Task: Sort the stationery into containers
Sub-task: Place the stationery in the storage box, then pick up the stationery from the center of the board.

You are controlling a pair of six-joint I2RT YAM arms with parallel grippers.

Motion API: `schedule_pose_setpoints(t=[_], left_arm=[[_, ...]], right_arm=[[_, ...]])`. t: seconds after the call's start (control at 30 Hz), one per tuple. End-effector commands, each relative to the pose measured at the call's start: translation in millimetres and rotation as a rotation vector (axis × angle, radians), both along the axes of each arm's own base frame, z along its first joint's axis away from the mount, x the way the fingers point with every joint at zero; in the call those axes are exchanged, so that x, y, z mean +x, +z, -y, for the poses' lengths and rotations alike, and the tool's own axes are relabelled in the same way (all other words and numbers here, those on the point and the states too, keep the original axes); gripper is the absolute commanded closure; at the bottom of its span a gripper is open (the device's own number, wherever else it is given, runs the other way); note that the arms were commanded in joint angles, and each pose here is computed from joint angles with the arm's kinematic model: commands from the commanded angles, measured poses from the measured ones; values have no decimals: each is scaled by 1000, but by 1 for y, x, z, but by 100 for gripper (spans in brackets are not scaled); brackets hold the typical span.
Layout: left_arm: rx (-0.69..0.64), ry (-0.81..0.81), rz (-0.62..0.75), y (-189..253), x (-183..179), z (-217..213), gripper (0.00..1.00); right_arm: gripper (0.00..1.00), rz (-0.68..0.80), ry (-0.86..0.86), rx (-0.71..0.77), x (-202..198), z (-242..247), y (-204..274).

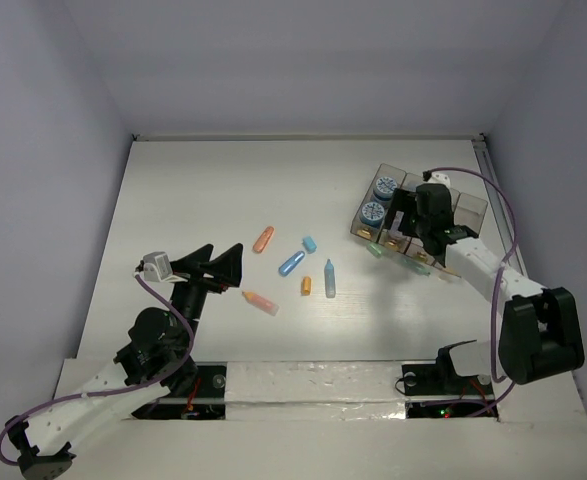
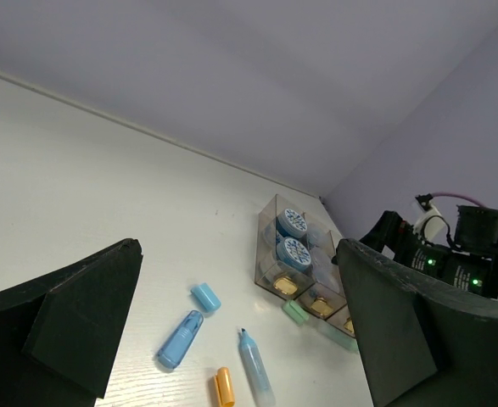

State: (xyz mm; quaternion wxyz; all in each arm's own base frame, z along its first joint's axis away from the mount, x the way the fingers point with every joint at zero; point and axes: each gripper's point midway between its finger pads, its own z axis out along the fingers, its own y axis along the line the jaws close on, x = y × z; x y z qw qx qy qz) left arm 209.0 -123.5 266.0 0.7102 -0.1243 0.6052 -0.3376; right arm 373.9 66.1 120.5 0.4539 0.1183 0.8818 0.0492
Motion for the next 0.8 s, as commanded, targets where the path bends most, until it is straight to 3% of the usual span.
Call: schedule_pose_setpoints(t=[0.0, 0.17, 0.6, 0.77], left_arm=[[-44, 4, 29, 15, -1, -3, 1], [-41, 1, 27, 14, 0, -1, 1], [-38, 8, 15, 10, 2, 0, 1], [-34, 7, 11, 9, 2, 1, 1]], right_arm=[[0, 117, 47, 32, 6, -7, 47], [0, 138, 175, 102, 0, -46, 65], [0, -14, 583, 71, -21, -243, 16], [6, -39, 666, 29, -25, -300, 0]])
